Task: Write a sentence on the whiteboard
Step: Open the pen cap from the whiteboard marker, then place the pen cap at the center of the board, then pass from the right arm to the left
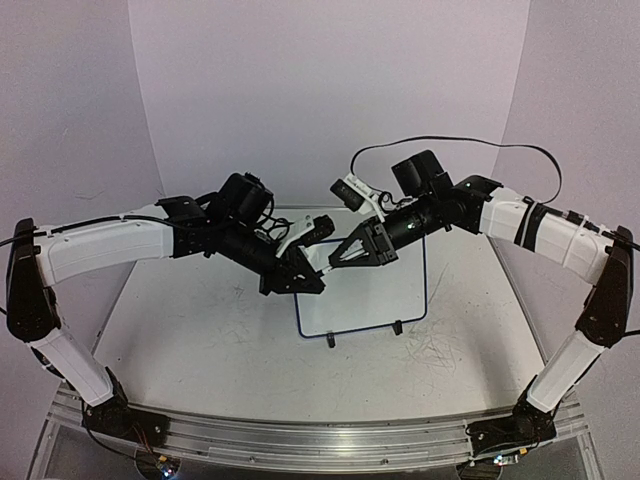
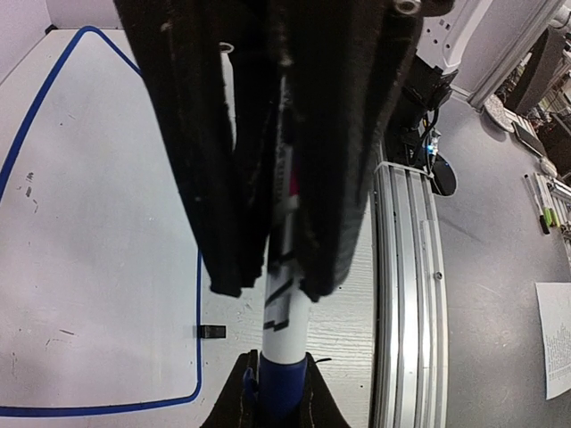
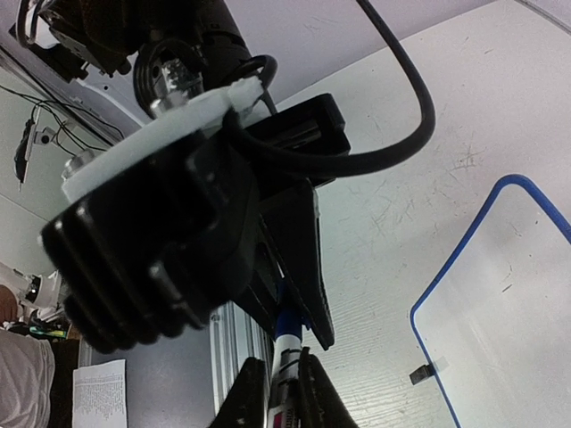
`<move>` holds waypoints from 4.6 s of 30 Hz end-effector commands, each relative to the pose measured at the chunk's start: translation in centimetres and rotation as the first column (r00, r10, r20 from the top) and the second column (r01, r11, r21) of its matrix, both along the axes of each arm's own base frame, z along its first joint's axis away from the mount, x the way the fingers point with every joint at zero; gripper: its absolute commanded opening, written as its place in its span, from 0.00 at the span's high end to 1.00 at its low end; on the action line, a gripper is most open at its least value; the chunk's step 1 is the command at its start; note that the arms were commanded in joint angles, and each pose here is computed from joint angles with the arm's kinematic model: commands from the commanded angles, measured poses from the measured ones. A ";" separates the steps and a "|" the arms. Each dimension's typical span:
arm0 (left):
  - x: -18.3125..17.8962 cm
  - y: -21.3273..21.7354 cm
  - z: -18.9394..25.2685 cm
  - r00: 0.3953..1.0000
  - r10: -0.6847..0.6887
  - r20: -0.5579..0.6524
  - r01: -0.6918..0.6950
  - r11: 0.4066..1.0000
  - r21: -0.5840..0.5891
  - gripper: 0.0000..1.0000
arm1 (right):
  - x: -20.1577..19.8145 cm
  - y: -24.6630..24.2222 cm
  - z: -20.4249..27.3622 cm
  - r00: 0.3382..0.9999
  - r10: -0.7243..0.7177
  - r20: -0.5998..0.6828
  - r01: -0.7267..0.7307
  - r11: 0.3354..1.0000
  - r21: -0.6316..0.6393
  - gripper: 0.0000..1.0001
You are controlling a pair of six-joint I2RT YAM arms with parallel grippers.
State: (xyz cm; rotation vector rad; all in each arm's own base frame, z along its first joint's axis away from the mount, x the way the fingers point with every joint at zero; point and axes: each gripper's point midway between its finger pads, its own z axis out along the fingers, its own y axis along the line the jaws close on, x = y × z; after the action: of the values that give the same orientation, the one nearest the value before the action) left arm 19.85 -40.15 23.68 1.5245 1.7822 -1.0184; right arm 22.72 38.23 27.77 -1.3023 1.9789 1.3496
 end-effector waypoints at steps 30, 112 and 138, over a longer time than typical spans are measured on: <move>4.5 12.1 -6.0 0.679 0.734 0.004 -0.733 0.678 0.060 1.00 | 6.0 -11.9 4.8 0.696 -0.692 0.192 0.671 0.722 0.170 1.00; -5.0 -1.4 4.8 0.951 -0.093 -0.296 -0.027 0.925 -0.378 0.69 | -4.3 0.1 1.2 0.997 -0.002 0.080 -0.022 0.955 0.295 1.00; -4.9 -0.8 3.4 0.943 -0.093 -0.318 -0.028 0.935 -0.355 1.00 | -4.7 0.2 0.3 0.998 0.045 0.043 -0.053 0.971 0.233 0.67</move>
State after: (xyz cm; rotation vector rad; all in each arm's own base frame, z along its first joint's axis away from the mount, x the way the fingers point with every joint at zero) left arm 14.96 -40.82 25.48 1.1981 1.7464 -1.5765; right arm 17.33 37.67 26.31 -1.2587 1.7712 1.5403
